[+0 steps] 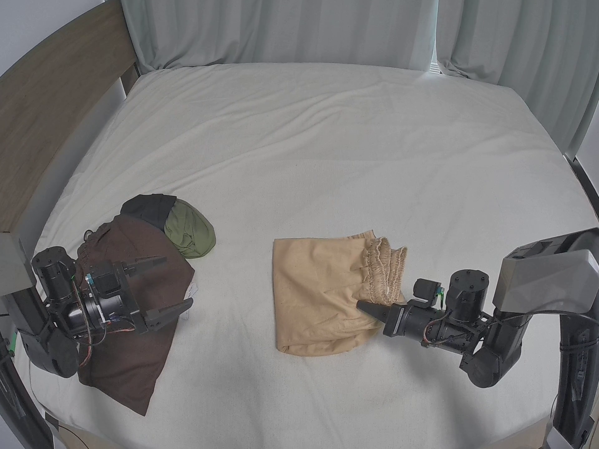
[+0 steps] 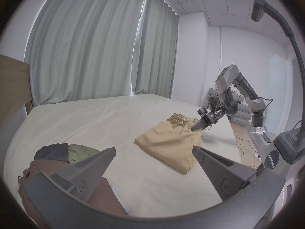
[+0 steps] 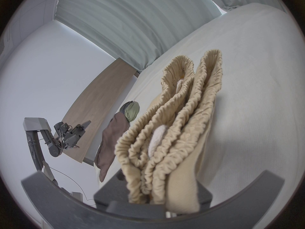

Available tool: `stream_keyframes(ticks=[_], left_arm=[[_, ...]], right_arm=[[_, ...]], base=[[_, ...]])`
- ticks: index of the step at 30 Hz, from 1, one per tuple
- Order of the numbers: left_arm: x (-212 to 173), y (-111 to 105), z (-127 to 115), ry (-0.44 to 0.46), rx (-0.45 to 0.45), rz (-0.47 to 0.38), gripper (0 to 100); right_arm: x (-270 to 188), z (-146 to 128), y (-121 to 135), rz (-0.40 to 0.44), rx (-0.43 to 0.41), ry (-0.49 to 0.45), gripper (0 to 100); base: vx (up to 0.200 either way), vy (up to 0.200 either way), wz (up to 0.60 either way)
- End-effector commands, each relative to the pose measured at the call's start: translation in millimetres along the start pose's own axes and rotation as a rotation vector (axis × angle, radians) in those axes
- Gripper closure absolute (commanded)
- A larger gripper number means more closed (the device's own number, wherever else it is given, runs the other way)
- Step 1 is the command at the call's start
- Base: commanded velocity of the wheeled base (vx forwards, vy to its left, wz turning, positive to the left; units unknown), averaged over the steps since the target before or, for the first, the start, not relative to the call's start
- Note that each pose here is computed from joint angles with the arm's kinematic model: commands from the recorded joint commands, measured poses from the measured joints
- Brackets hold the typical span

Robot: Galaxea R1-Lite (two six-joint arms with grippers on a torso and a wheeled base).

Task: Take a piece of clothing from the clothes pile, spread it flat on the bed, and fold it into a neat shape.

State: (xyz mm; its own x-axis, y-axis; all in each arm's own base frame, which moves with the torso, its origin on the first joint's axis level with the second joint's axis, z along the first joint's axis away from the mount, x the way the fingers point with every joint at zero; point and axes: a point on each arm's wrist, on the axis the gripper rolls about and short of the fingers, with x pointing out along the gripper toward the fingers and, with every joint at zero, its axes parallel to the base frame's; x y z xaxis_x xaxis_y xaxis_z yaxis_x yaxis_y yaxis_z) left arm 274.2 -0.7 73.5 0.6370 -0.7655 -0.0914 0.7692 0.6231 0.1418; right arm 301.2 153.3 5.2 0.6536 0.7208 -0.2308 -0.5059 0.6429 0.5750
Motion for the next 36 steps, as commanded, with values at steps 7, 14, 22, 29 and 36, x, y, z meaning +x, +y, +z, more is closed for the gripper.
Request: stream_keyframes(ticks=[7, 14, 22, 29, 36], left_arm=[[-5, -11, 5, 0.002, 0.007, -0.01, 0], [-5, -10, 5, 0.002, 0.008, -0.009, 0], [-6, -10, 5, 0.002, 0.008, -0.007, 0], [-6, -11, 5, 0.002, 0.007, -0.01, 0], [-6, -11, 4, 0.005, 0.004, -0.01, 0]], right_arm=[[-8, 24, 27, 0.071, -0.045, -0.071, 100], [-9, 42, 38, 0.111, -0.073, -0.131, 100], [1, 67, 52, 0.183, -0.052, -0.217, 100], [5, 77, 53, 0.23, -0.07, -0.23, 100], [19, 92, 55, 0.266, -0.067, -0.265, 100]], base=[[0.0, 0.0, 0.0], [0.0, 0.0, 0.0], [0.0, 0.0, 0.0], [0.0, 0.0, 0.0], [0.0, 0.0, 0.0]])
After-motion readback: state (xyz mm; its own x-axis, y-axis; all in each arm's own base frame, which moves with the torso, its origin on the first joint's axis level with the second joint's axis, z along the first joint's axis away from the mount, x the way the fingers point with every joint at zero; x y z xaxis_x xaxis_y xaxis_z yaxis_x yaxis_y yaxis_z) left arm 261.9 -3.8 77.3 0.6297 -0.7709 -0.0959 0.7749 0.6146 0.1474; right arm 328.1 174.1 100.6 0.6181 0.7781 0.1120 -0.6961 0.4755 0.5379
